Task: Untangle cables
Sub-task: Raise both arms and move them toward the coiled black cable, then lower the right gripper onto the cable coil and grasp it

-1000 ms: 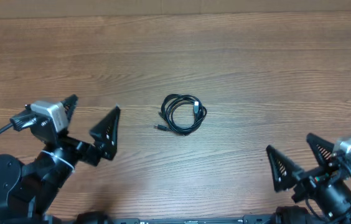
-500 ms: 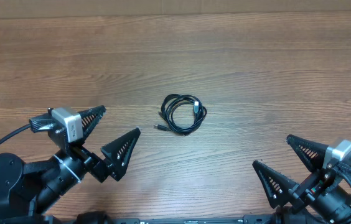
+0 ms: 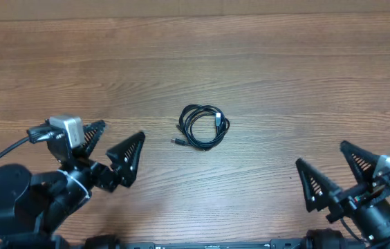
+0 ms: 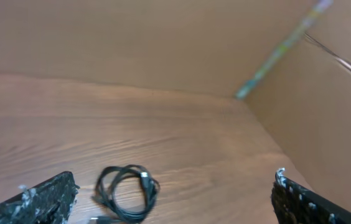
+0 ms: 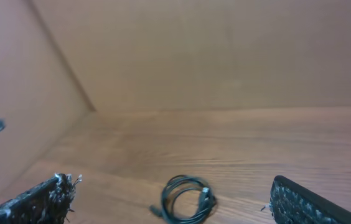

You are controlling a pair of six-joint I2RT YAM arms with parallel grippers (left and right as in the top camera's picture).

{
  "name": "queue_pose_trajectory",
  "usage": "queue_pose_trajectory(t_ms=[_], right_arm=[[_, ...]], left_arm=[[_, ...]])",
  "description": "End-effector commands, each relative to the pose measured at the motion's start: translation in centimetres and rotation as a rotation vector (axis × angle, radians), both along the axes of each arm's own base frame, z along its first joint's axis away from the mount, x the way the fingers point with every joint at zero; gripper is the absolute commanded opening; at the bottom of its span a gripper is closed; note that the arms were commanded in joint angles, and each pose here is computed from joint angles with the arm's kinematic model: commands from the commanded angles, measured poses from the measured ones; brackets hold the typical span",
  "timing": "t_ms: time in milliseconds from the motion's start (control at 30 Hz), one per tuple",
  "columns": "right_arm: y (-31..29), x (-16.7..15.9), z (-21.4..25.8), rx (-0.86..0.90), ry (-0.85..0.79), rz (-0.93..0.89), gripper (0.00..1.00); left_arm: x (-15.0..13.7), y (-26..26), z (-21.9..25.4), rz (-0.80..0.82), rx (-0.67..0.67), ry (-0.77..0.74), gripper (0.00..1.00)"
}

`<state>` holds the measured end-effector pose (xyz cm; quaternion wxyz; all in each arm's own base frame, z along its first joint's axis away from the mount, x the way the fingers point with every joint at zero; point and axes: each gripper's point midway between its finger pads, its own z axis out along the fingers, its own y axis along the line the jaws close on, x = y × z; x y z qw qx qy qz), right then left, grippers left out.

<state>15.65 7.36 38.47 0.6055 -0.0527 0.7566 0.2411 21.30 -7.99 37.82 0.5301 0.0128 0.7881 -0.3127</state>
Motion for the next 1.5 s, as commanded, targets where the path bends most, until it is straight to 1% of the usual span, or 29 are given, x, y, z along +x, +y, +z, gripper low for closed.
queue_pose_trajectory(t_ms=[0,100,267,367,467,533,700,800,867,900,967,1033,1067,1100,1167,1333,1467], right_arm=[[-1.7,2.4,-0.7,0.033,0.079,-0.113,1.0],[-1.8,4.7,-2.3,0.07,0.19,-0.122,1.0],[-1.2,9.1,-6.8,0.099,0.426,-0.096,1.0],[-0.5,11.4,-10.2,0.118,0.583,-0.054,1.0],[0.5,13.2,-13.5,0.15,0.73,-0.001,1.0],[1.4,14.1,-15.9,0.169,0.829,0.04,1.0],[4.9,14.8,-20.9,0.121,1.005,0.137,1.0],[7.4,14.8,-23.0,0.065,1.052,0.174,1.0],[8.4,15.0,-24.4,0.032,1.082,0.119,1.0],[8.5,15.2,-24.9,0.02,1.093,0.067,1.0],[7.8,15.8,-26.1,0.024,1.121,-0.129,1.0],[7.5,16.0,-26.3,0.066,1.134,-0.259,1.0],[7.8,16.0,-26.3,0.105,1.143,-0.301,0.97],[8.2,15.9,-26.3,0.139,1.153,-0.32,0.94],[9.3,15.7,-26.1,0.199,1.174,-0.345,0.93],[12.3,15.3,-25.6,0.24,1.159,-0.315,0.93],[13.9,14.8,-25.7,0.249,1.147,-0.331,0.95]], left_arm=[[2.2,1.2,-2.6,0.075,-0.032,0.116,1.0],[3.9,1.3,-4.4,0.075,-0.059,0.208,1.0],[5.4,-1.0,-6.2,-0.087,-0.146,0.33,1.0],[5.9,-1.7,-7.0,-0.14,-0.181,0.379,1.0],[5.9,-2.3,-7.2,-0.187,-0.206,0.398,0.99],[5.8,-2.7,-6.9,-0.224,-0.209,0.381,1.0],[5.7,-3.0,-5.9,-0.256,-0.207,0.331,1.0],[5.5,-3.1,-5.5,-0.271,-0.21,0.318,1.0],[5.4,-3.3,-5.3,-0.285,-0.214,0.31,1.0],[5.4,-3.3,-5.3,-0.286,-0.215,0.309,1.0],[5.3,-3.3,-5.1,-0.285,-0.213,0.303,1.0],[5.1,-3.3,-4.9,-0.286,-0.211,0.296,1.0],[5.0,-3.3,-4.8,-0.286,-0.209,0.289,1.0],[4.9,-3.4,-4.7,-0.287,-0.207,0.282,1.0],[4.7,-3.4,-4.2,-0.289,-0.201,0.259,1.0],[4.1,-3.4,-2.1,-0.29,-0.167,0.144,1.0],[4.1,-2.9,-0.4,-0.251,-0.127,0.048,1.0]])
